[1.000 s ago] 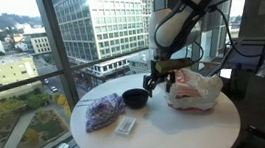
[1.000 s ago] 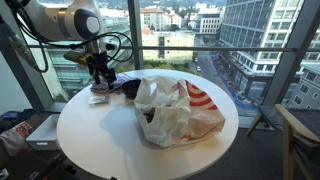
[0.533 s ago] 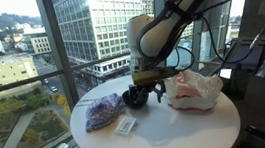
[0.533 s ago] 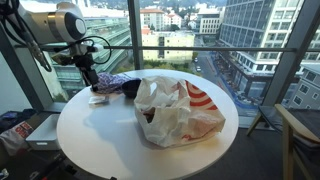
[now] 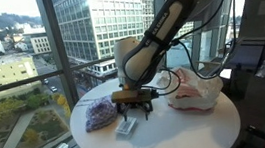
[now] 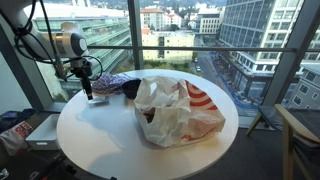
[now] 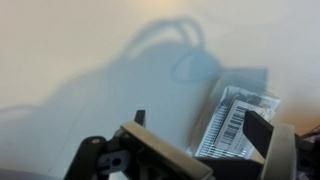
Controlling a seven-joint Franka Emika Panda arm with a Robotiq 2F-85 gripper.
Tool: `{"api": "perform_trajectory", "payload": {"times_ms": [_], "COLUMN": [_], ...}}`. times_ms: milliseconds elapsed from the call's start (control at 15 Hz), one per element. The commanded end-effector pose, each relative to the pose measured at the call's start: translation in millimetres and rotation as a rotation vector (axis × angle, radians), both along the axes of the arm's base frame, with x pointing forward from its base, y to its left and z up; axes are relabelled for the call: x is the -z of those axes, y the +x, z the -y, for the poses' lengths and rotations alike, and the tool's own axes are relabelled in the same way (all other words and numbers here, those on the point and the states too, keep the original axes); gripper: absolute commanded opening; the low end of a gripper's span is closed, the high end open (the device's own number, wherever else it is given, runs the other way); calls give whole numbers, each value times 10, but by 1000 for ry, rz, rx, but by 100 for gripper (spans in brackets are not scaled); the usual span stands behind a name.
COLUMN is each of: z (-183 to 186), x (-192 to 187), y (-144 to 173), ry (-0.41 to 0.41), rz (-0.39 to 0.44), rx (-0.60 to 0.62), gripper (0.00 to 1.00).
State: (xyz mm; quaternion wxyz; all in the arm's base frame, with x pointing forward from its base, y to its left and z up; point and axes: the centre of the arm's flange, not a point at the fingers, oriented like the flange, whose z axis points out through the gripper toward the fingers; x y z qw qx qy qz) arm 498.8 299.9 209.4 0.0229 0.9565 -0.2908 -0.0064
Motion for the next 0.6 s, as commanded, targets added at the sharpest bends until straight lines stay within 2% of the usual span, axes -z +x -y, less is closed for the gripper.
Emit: {"api": "perform_trajectory", "payload": {"times_ms": [0,400,533], "z": [-186,-195,-138], "x": [162,300,354], "y": [207,253,210], "ry": [60,119,96], "rz": [70,53,41], "rx": [75,102,102], "gripper": [100,100,100]}}
